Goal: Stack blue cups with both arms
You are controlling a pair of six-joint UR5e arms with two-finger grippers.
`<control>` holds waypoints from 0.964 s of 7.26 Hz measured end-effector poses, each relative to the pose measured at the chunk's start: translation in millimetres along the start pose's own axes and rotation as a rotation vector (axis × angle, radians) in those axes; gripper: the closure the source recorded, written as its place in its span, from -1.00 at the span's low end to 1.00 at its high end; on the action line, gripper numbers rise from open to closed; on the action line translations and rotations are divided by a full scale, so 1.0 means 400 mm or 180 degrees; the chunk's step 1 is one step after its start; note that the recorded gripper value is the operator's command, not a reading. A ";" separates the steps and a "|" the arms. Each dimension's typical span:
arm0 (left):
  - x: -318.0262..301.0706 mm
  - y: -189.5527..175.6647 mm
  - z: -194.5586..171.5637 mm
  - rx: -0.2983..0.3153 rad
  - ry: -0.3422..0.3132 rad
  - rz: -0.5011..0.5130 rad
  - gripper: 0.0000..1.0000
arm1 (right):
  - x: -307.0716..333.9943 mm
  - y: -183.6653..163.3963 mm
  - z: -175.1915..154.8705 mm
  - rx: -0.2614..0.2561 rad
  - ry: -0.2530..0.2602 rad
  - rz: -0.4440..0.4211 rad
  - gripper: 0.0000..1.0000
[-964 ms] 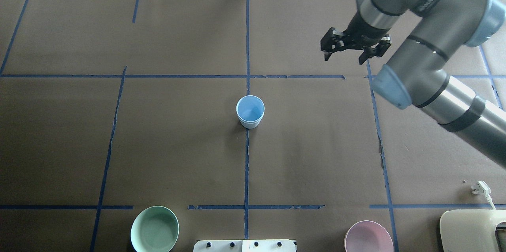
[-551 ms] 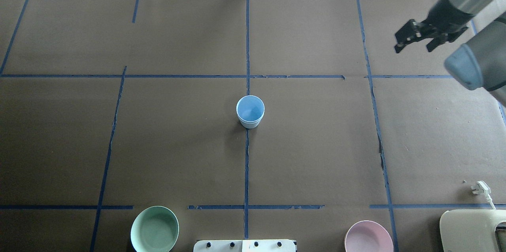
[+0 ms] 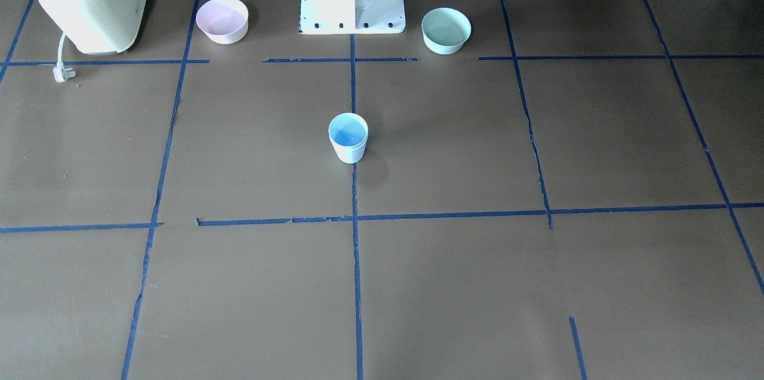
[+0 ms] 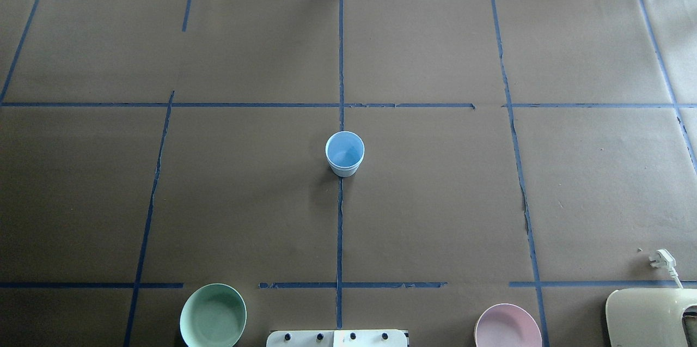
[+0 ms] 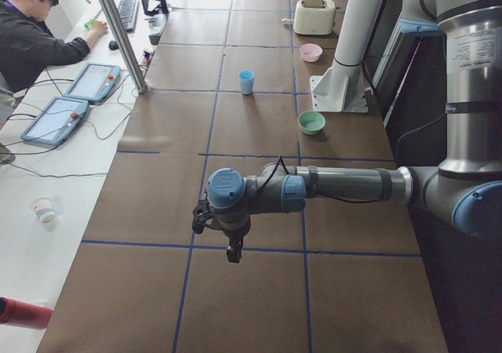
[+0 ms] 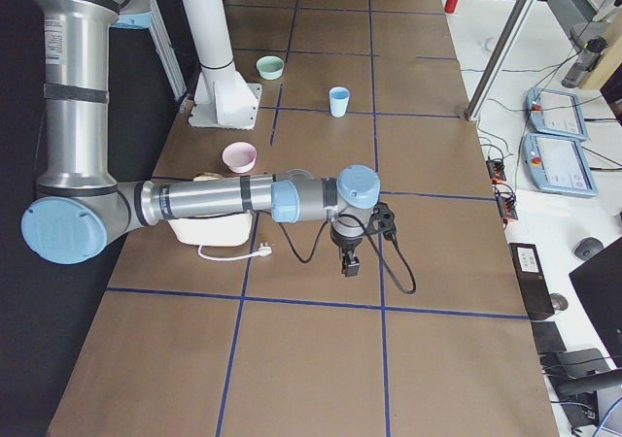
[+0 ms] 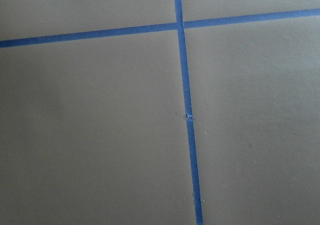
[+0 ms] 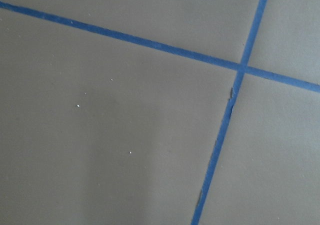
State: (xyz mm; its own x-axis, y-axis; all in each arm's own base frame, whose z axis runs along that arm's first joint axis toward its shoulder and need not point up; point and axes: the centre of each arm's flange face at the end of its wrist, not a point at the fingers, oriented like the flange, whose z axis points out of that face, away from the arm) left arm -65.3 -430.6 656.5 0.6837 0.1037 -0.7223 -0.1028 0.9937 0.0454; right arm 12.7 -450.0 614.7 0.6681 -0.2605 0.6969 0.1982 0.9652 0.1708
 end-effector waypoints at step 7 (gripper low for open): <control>-0.003 0.014 0.007 -0.0019 0.0006 -0.0011 -1.00 | 0.048 0.111 0.034 0.0043 0.0008 0.0164 -1.00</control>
State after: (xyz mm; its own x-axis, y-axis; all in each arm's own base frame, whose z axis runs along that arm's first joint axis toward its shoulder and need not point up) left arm -64.8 -425.3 659.6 0.6828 0.1002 -0.7237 -0.1047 0.9938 0.0388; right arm 24.6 -411.8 645.3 0.6791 -0.2105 0.7033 0.1538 0.9775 0.1440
